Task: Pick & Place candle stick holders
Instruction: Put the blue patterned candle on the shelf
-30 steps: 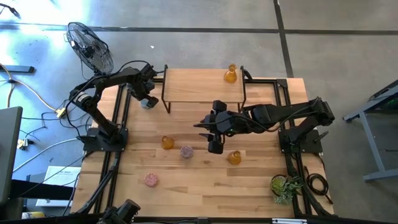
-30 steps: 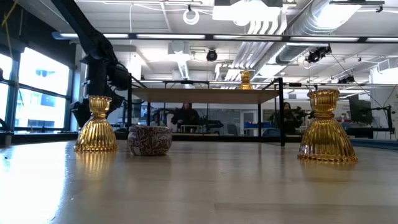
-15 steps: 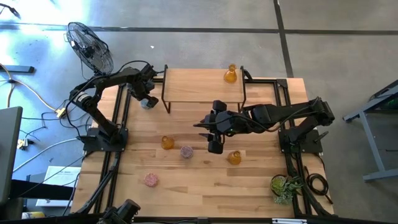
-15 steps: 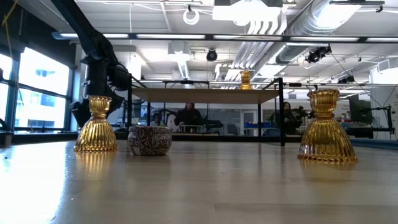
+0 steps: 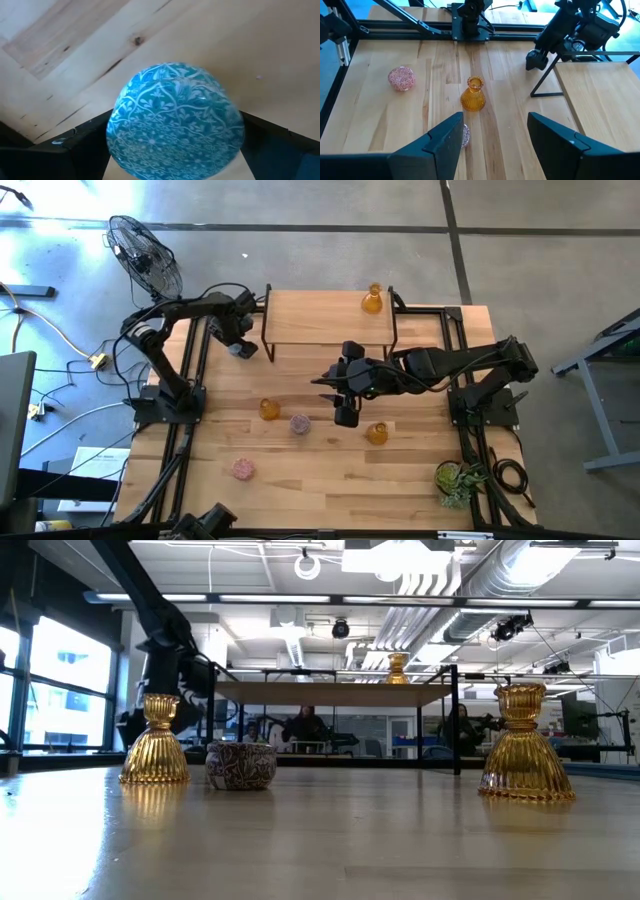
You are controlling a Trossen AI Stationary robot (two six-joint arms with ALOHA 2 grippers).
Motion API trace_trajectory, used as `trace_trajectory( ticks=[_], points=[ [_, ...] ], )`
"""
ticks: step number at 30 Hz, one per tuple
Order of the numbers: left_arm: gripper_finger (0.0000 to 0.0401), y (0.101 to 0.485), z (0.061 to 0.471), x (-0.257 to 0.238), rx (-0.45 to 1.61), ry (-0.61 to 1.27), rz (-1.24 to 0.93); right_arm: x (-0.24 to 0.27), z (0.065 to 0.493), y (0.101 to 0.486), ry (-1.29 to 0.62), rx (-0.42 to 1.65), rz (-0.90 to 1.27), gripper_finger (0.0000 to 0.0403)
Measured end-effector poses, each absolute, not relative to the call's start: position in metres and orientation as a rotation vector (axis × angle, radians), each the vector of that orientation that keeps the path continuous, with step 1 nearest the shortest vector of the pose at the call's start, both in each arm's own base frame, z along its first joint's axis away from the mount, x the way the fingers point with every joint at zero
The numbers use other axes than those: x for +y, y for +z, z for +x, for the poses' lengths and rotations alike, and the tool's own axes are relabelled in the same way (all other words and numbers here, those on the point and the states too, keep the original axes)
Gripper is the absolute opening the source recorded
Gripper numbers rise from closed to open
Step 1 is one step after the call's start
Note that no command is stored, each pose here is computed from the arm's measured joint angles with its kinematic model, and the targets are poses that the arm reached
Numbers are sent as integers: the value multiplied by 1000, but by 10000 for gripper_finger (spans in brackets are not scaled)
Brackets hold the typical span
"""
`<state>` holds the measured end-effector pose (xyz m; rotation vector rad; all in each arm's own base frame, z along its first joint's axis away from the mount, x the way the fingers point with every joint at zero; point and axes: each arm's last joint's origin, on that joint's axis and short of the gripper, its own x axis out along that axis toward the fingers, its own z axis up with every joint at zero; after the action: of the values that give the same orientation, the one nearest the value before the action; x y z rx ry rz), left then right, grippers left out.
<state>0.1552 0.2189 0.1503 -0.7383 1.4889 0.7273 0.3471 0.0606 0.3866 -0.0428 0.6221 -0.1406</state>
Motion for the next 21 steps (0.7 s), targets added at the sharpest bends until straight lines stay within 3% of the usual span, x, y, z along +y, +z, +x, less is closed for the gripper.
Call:
trace_trajectory(
  ticks=[10, 21],
  points=[
    [291, 150, 153, 219, 1510, 741, -728, 61, 347, 387, -141, 622, -43, 217],
    [293, 151, 153, 220, 1532, 779, -681, 61, 347, 387, -141, 622, -43, 217]
  ],
)
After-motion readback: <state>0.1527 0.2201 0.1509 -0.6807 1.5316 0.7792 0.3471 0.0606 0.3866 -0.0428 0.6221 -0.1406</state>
